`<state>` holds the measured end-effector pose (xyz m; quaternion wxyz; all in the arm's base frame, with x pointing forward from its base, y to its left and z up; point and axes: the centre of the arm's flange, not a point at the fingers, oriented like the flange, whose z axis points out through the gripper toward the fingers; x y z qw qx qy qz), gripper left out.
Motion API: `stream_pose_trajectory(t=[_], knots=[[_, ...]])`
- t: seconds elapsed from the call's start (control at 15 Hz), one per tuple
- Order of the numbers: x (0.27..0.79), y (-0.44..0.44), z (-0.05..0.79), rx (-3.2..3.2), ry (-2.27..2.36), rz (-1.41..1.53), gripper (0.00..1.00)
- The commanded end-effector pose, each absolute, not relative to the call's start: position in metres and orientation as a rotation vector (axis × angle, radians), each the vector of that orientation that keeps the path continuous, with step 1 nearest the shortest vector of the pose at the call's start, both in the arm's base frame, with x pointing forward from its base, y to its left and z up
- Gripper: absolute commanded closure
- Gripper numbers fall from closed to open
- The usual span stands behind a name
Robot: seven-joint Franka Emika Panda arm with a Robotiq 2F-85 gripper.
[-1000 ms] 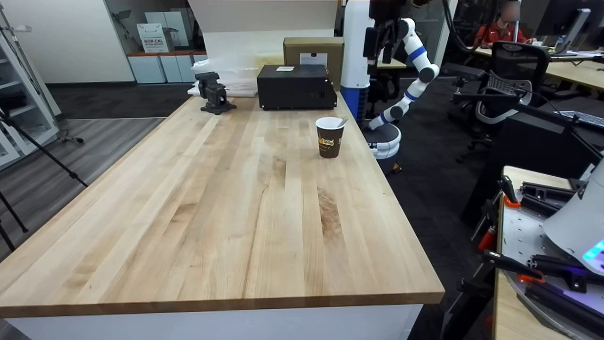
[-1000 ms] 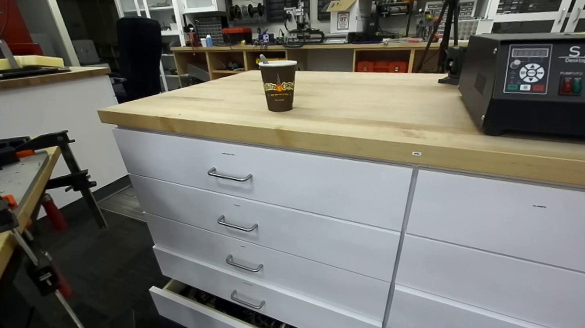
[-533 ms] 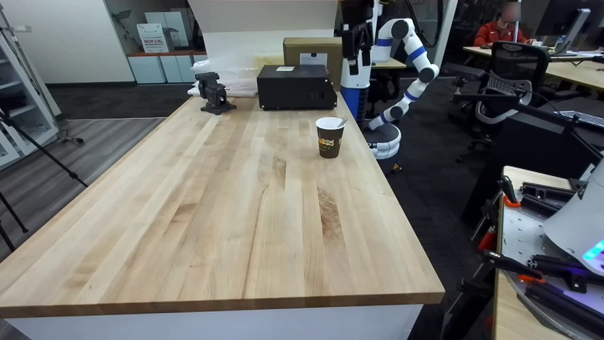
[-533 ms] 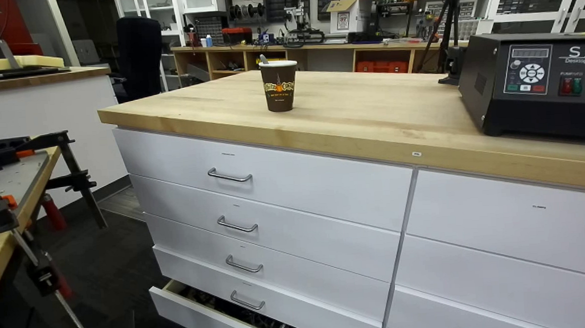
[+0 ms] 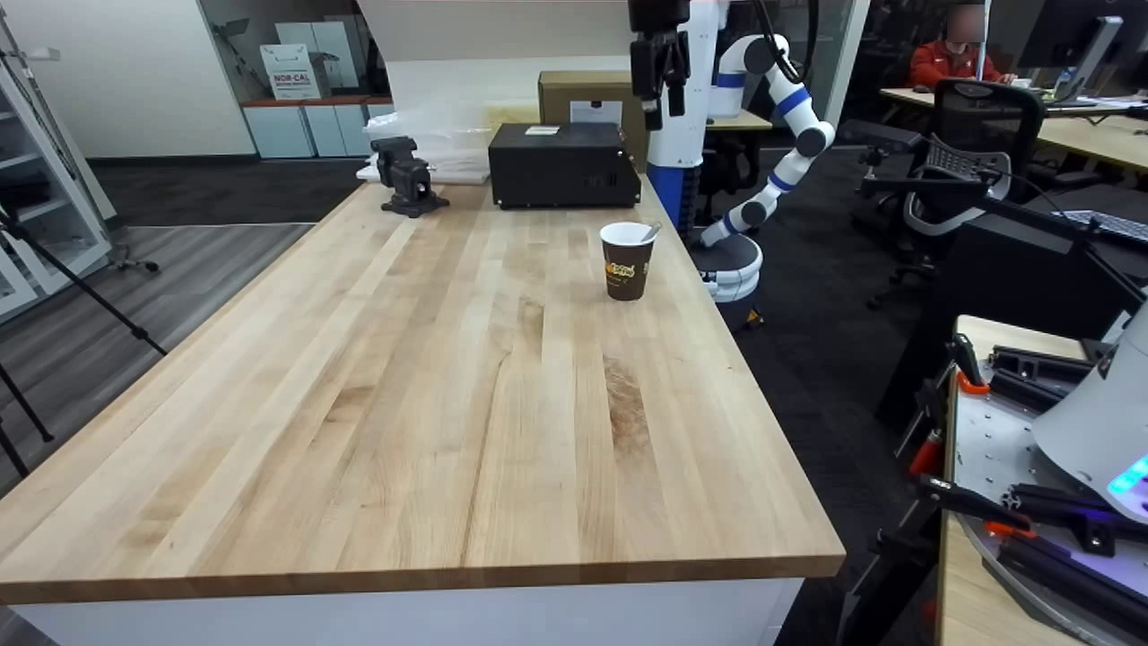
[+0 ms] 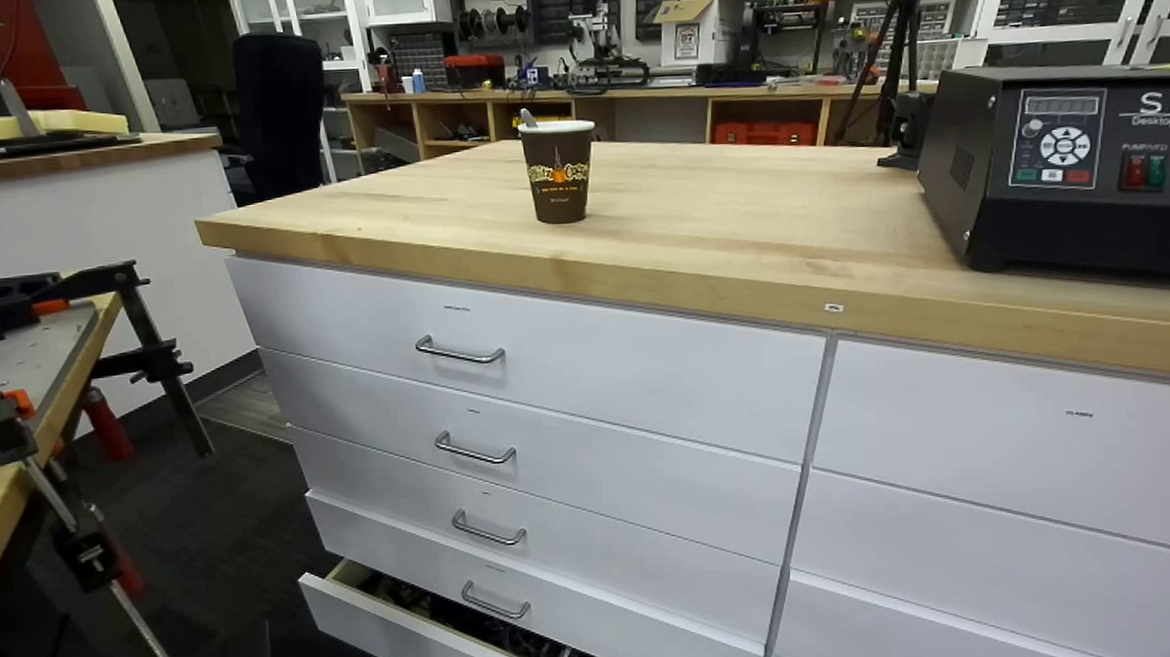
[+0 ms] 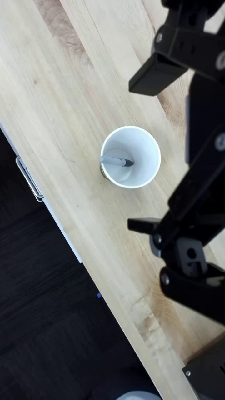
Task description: Remove the marker from the cup and put it on the tabletop
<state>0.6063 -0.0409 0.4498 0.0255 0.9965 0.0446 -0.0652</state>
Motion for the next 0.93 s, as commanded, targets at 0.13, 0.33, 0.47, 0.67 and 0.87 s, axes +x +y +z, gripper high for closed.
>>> stream_pose_trajectory(t=[0.13, 0.33, 0.47, 0.67, 0.87], knots=[[0.606, -0.024, 0.437, 3.147, 0.141, -0.11, 0.0], [0.606, -0.023, 0.425, 3.126, 0.147, -0.016, 0.0], [0.606, -0.025, 0.42, 3.121, 0.139, 0.038, 0.0], [0.602, -0.025, 0.411, 3.119, 0.126, 0.038, 0.0], [0.593, -0.025, 0.398, 3.122, 0.115, 0.012, 0.0]])
